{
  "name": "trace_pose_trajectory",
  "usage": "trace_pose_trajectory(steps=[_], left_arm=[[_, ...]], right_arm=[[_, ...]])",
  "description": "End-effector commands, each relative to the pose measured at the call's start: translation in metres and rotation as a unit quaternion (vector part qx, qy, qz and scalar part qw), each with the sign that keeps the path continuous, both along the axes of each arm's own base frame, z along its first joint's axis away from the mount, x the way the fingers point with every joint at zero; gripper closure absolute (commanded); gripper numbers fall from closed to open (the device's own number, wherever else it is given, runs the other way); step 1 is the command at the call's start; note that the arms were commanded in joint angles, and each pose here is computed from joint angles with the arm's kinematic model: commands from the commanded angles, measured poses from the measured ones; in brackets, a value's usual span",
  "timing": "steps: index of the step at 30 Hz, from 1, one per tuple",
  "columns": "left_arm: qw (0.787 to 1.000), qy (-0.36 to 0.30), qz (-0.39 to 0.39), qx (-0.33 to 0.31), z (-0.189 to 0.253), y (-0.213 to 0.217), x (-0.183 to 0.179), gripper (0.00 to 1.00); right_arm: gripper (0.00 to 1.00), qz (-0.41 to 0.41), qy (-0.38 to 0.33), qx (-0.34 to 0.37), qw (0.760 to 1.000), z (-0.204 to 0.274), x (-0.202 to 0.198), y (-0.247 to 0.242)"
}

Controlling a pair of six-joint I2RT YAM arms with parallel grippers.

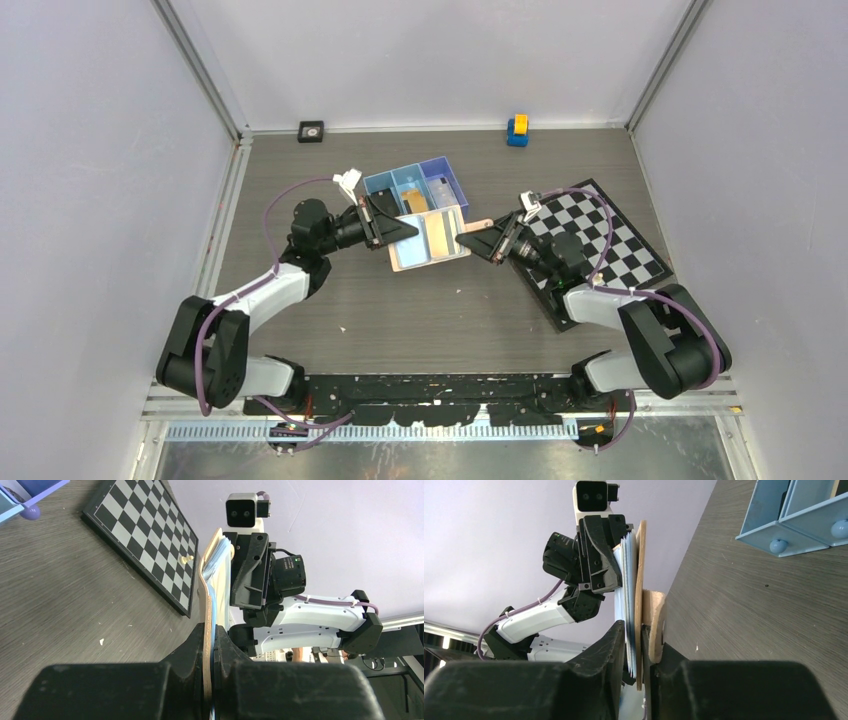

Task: Take the credit cards out of the card holder
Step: Remove the credit card from the card holder.

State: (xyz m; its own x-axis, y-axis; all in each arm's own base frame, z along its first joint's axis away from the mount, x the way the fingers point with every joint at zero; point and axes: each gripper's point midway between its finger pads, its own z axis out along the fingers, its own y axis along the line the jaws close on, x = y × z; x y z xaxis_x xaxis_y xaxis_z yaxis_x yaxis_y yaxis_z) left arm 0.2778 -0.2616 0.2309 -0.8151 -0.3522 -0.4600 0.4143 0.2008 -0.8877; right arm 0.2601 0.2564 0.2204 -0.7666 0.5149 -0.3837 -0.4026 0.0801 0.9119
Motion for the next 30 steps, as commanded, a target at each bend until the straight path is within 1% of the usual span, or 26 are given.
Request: trace_pose_trajectory(steps=[1, 4, 9, 11, 13, 18, 21, 30], left_arm=[[1.000, -0.029, 0.000, -0.010, 0.012, 0.001, -0.001, 1.00], [1.000, -0.028, 0.002, -0.005, 0.010, 0.001, 0.000, 1.00], [1.000, -0.021, 0.004, 0.003, 0.003, 0.000, 0.003, 1.00], [1.000, -0.014, 0.006, 0.012, -0.003, 0.000, 0.005, 1.00], [1.000, -0.012, 0.010, 0.020, -0.008, 0.000, 0.008, 1.00], [0.999, -0.003, 0.014, 0.032, -0.016, 0.000, 0.011, 1.00], [0.999, -0.002, 0.013, 0.037, -0.019, 0.000, 0.011, 1.00], [0.999, 0.001, 0.013, 0.052, -0.026, -0.004, 0.010, 1.00]], right_arm=[[0.77, -0.002, -0.037, 0.003, 0.999, 0.016, -0.002, 0.000], [0.84, -0.003, -0.041, -0.002, 0.999, 0.017, -0.002, -0.001], [0.91, 0.010, -0.053, -0.014, 0.998, 0.020, -0.009, 0.006], [0.96, 0.019, -0.056, -0.030, 0.998, 0.018, -0.013, 0.014], [0.98, 0.022, -0.063, -0.053, 0.996, 0.015, -0.016, 0.020], [0.99, 0.019, -0.082, -0.110, 0.990, 0.009, -0.025, 0.030], [1.00, 0.013, -0.078, -0.132, 0.988, 0.004, -0.024, 0.031], [1.00, 0.027, -0.075, -0.139, 0.987, 0.001, -0.025, 0.039]])
